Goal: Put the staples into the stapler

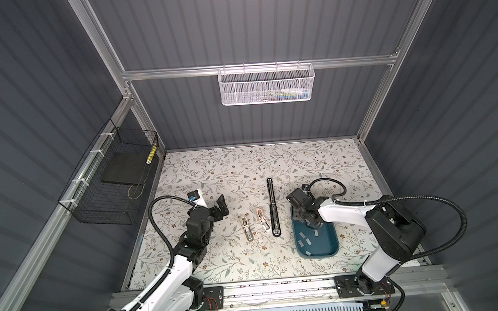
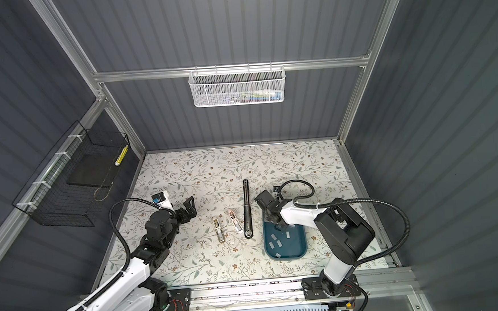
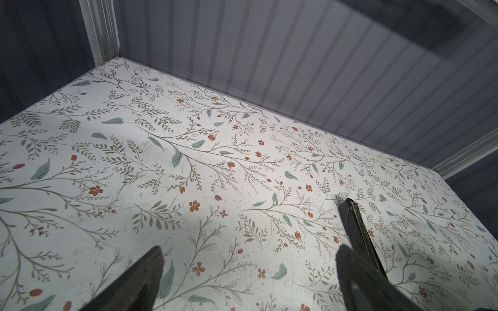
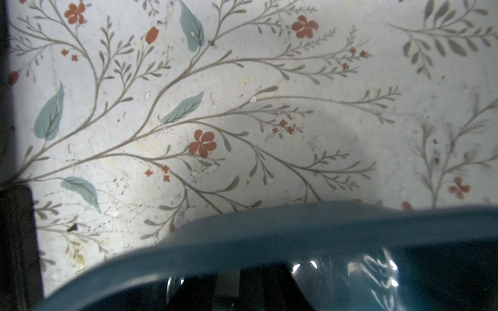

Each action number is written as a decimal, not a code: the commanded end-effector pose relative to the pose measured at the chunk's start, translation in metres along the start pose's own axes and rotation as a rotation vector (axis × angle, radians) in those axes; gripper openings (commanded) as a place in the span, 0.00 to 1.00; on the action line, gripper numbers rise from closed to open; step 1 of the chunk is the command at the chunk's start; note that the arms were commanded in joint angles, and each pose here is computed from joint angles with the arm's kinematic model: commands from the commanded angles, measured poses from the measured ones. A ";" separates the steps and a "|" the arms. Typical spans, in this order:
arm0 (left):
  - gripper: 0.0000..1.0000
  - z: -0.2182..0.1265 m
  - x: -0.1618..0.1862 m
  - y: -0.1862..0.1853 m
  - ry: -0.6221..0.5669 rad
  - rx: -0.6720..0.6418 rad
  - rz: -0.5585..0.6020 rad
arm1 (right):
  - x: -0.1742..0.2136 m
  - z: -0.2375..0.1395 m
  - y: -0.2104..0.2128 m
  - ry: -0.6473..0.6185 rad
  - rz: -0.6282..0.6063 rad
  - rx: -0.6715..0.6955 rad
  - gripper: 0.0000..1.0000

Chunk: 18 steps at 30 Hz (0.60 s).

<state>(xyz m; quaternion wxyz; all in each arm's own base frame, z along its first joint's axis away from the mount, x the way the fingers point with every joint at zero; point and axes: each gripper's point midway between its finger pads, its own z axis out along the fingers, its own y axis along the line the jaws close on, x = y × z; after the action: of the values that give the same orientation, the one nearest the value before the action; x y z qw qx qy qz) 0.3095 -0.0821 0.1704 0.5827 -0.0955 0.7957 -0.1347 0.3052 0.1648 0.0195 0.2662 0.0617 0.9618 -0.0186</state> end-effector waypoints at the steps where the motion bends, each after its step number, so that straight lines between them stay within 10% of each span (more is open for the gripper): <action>1: 1.00 -0.002 -0.014 -0.001 -0.030 -0.009 0.003 | 0.012 0.007 -0.006 0.053 -0.019 0.032 0.26; 18: 1.00 -0.001 -0.014 -0.001 -0.028 -0.011 0.004 | 0.000 -0.013 -0.017 -0.020 -0.017 0.033 0.14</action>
<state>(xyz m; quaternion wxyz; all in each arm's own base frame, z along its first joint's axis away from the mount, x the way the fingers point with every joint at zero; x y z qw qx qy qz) 0.3096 -0.0816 0.1703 0.5828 -0.0963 0.7958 -0.1334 0.3046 0.1625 0.0228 0.2698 0.0606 0.9608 -0.0208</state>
